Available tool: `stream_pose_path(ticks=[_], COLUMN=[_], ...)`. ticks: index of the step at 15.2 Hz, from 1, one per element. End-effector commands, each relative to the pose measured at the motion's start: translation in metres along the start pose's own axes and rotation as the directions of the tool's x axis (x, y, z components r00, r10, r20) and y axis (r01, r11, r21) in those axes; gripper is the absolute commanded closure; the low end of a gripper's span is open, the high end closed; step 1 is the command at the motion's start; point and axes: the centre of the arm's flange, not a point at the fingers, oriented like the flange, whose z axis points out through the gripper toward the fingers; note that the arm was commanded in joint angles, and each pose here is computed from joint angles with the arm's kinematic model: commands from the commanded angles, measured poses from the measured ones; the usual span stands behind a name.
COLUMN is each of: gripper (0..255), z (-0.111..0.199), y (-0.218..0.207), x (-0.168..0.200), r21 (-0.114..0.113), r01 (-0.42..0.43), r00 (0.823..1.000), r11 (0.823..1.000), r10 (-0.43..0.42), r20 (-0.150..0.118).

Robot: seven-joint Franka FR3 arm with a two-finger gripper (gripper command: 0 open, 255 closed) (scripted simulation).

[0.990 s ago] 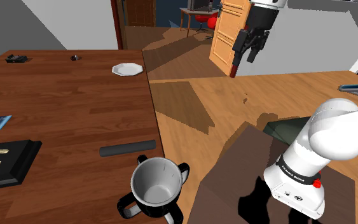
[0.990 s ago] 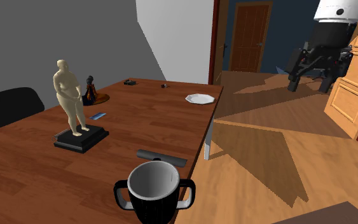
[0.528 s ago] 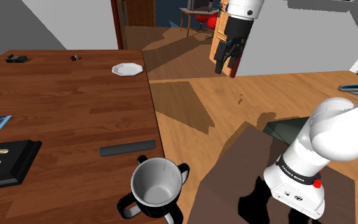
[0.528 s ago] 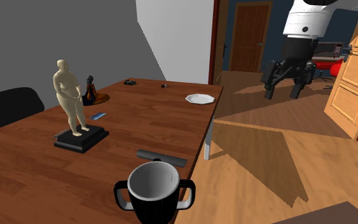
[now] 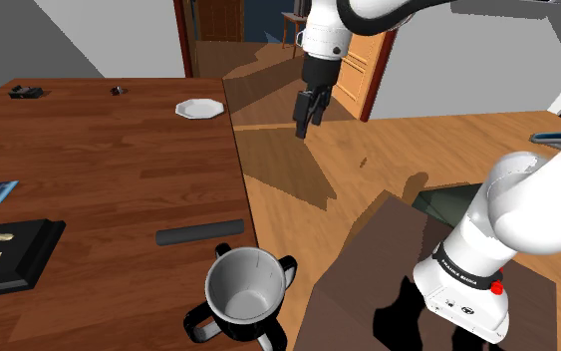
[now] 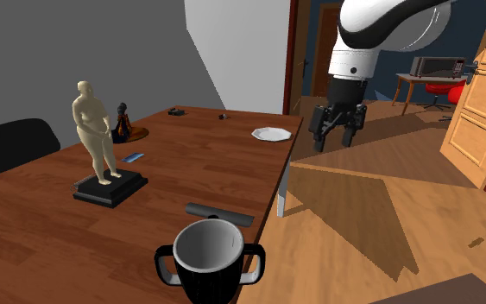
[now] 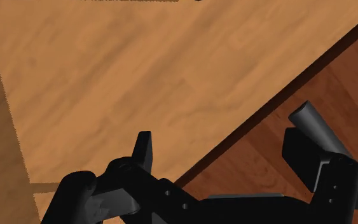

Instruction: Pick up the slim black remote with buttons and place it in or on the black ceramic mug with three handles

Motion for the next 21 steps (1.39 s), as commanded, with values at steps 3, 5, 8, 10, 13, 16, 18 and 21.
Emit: stream_pose_path(ticks=[3, 5, 8, 10, 13, 16, 18, 21], gripper=[0, 0, 0, 0, 0, 0, 0, 0], z=[0.027, 0.041, 0.063, 0.078, 0.100, 0.122, 0.137, 0.160], y=[-0.033, -0.050, -0.077, -0.096, -0.126, -0.157, -0.178, -0.211], x=[0.033, 0.049, 0.069, 0.081, 0.097, 0.110, 0.117, 0.125], r21=[0.003, 0.005, 0.008, 0.011, 0.015, 0.021, 0.025, 0.031], r01=[0.119, 0.176, 0.262, 0.318, 0.400, 0.479, 0.529, 0.601], r00=[0.993, 0.984, 0.965, 0.947, 0.915, 0.876, 0.846, 0.796], r11=[0.993, 0.984, 0.965, 0.948, 0.916, 0.878, 0.848, 0.799], r10=[-0.119, -0.176, -0.262, -0.318, -0.400, -0.479, -0.529, -0.602], r20=[0.013, 0.019, 0.028, 0.034, 0.043, 0.051, 0.057, 0.064])
